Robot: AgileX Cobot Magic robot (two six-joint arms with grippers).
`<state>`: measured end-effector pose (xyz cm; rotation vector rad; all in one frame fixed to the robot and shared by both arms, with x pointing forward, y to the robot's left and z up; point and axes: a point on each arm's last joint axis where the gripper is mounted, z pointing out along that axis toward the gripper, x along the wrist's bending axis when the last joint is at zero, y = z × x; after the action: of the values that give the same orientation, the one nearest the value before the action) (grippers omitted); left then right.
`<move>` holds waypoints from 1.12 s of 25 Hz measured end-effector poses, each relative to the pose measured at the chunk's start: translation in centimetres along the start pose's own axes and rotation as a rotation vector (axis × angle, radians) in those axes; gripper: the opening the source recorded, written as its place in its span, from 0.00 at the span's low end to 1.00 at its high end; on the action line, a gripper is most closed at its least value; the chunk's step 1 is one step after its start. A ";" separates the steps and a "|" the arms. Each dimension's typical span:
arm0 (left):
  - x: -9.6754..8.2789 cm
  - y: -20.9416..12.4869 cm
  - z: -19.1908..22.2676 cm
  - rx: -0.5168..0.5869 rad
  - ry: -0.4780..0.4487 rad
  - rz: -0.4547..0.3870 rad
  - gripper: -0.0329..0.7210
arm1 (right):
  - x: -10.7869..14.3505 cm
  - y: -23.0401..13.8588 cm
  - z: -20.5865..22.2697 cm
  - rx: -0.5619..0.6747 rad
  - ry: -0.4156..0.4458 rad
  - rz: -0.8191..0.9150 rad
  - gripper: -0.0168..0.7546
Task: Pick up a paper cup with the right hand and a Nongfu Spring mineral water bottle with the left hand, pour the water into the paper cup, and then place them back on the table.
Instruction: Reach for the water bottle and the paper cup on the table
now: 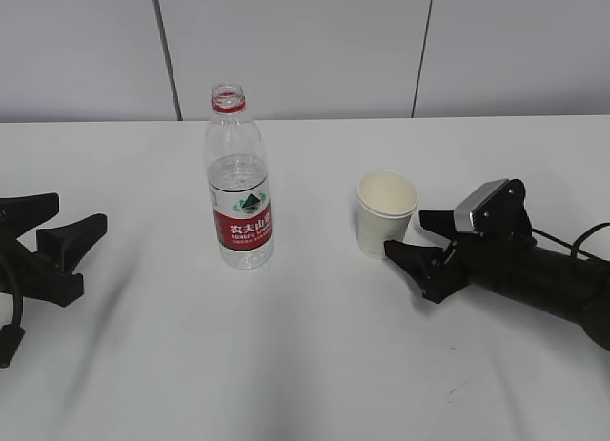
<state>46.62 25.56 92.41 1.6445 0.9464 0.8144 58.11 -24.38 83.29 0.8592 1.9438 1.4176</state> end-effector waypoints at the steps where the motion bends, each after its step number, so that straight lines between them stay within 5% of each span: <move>1: 0.0 0.0 0.0 0.000 0.000 0.000 0.60 | -0.2 0.0 0.2 -0.005 0.001 -0.003 0.78; 12: 0.0 0.0 0.0 -0.001 0.000 -0.001 0.60 | 0.2 0.8 3.7 -0.067 0.067 -0.068 0.78; 28: 0.0 0.0 0.0 -0.003 0.000 -0.001 0.60 | 0.0 1.9 4.8 -0.108 0.033 -0.012 0.76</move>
<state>46.63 25.56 92.44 1.6416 0.9451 0.8147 62.11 -21.09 83.85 0.7779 1.8747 1.5237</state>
